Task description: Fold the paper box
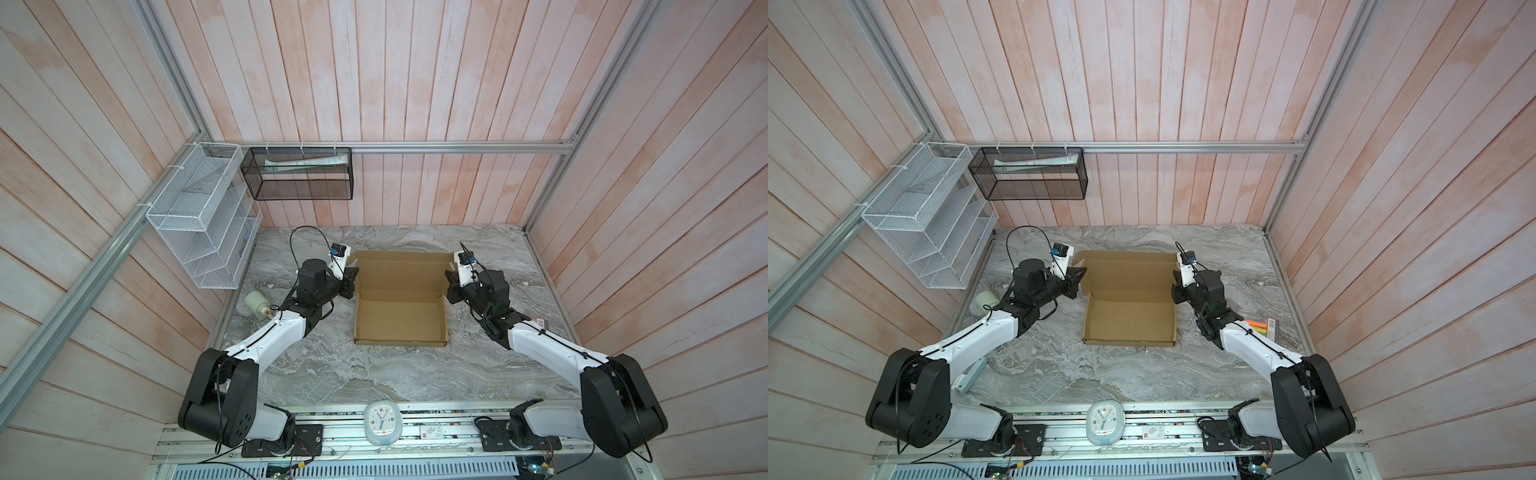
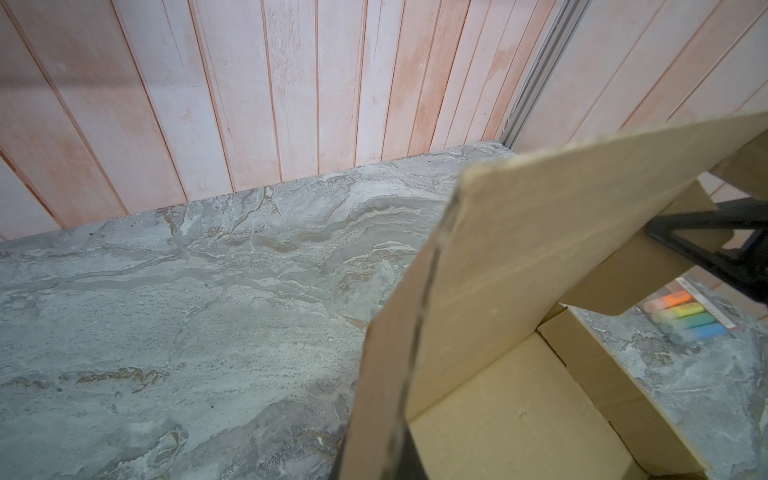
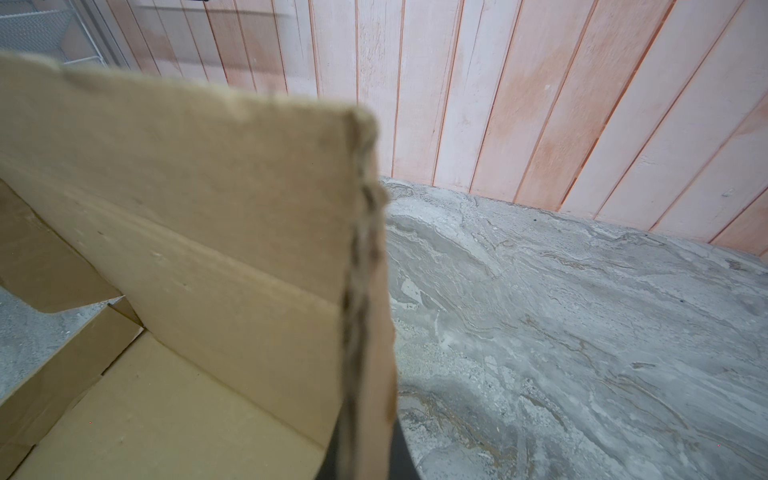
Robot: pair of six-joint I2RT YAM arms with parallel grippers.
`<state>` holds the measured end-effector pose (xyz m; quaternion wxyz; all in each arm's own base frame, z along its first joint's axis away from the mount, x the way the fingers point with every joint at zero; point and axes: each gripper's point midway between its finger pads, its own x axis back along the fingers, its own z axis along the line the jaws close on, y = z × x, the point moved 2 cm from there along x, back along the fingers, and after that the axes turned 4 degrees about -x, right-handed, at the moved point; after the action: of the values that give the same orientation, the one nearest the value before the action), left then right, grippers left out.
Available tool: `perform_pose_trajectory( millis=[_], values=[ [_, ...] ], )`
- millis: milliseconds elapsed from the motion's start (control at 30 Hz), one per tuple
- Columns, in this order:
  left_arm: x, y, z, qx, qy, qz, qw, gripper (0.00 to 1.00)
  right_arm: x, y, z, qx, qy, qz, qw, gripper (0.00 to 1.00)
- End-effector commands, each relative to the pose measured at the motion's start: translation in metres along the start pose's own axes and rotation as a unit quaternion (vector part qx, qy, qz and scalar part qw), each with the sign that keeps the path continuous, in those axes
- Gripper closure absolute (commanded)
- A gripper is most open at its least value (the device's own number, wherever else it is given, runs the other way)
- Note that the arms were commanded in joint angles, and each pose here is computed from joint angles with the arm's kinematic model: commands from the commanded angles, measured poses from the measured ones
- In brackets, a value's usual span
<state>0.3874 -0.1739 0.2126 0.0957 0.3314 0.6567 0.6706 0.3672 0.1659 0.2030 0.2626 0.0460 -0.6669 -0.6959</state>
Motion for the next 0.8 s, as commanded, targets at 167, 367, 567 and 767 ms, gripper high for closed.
perform_pose_trajectory(
  millis=[167,367,567,767],
  values=[
    [0.0086,0.0098,-0.0027,0.004,0.0,-0.019,1.0,0.77,-0.0024,0.0093,0.0065,0.0,0.016,-0.006,1.0,1.0],
    [0.0117,0.0126,-0.0025,0.002,0.004,-0.025,1.0,0.82,-0.0023,0.0106,0.0066,-0.001,0.017,-0.007,1.0,1.0],
    [0.013,0.0106,-0.0023,0.003,0.006,-0.024,1.0,0.92,-0.0035,0.0097,0.0064,-0.004,0.016,-0.006,1.0,1.0],
    [0.0127,0.0074,-0.001,0.026,0.011,-0.027,0.999,0.96,-0.0039,0.0094,0.007,-0.006,0.017,-0.006,1.0,1.0]
  ],
)
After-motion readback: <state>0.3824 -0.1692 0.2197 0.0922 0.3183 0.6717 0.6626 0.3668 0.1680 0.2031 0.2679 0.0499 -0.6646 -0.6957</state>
